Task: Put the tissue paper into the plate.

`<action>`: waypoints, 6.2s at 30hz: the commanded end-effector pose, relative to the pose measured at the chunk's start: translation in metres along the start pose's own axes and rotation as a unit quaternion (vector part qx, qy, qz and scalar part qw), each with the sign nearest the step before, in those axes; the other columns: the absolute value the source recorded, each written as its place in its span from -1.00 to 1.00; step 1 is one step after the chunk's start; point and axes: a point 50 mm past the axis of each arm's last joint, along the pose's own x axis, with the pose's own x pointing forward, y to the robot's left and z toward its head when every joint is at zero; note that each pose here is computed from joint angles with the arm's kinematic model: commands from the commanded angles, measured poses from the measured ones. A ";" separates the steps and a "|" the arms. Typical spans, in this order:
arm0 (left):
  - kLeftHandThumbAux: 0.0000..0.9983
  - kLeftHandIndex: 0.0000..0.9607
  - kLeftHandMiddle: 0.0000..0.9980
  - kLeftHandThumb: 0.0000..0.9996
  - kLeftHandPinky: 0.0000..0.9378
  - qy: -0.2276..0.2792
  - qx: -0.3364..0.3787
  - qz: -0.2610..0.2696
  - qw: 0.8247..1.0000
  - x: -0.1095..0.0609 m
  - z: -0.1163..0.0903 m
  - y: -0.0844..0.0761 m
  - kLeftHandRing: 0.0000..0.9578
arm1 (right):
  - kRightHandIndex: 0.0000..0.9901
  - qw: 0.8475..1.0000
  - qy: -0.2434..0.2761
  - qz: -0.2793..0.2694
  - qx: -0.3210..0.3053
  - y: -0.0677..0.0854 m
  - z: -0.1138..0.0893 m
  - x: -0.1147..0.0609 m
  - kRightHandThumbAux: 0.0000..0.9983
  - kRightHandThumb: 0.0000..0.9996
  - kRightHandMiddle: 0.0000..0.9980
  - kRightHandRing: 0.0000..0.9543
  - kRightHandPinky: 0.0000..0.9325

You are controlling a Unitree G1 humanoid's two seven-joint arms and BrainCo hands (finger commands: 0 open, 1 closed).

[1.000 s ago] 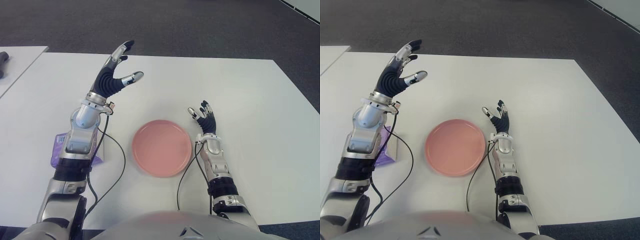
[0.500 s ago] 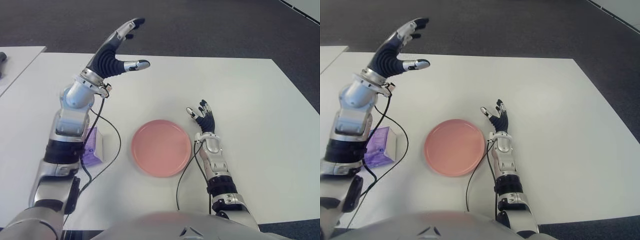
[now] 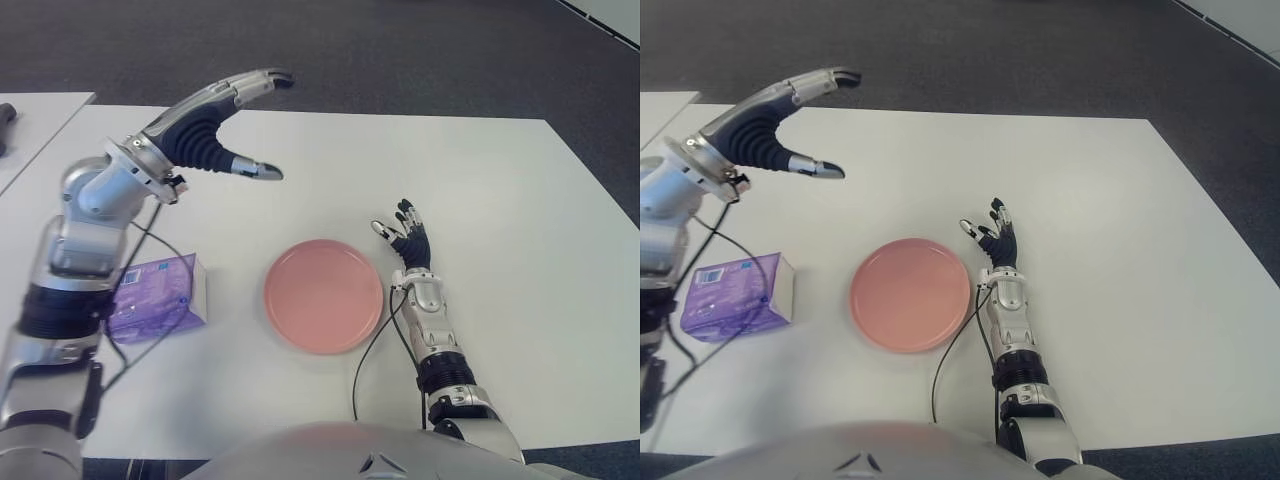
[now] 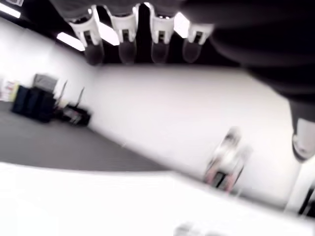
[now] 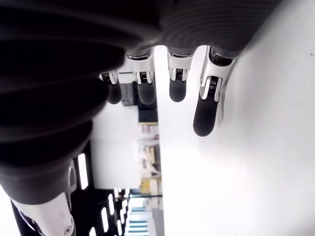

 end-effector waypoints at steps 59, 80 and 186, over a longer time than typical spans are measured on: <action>-0.61 -1.00 -1.00 -0.75 -1.00 0.182 0.172 -0.324 0.912 -0.155 -0.006 -0.051 -1.00 | -1.00 0.993 0.106 -0.026 0.042 0.004 -0.024 -0.023 0.32 -0.59 -1.00 -1.00 -0.98; -0.60 -1.00 -1.00 -0.81 -1.00 0.200 0.097 -0.303 0.927 -0.162 -0.001 -0.071 -1.00 | -1.00 0.993 0.107 -0.026 0.042 0.003 -0.025 -0.022 0.32 -0.59 -1.00 -1.00 -0.98; -0.51 -1.00 -1.00 -0.84 -1.00 0.179 0.164 -0.222 0.944 -0.141 -0.033 -0.115 -1.00 | -1.00 0.993 0.105 -0.027 0.042 -0.006 -0.024 -0.026 0.32 -0.59 -1.00 -1.00 -0.98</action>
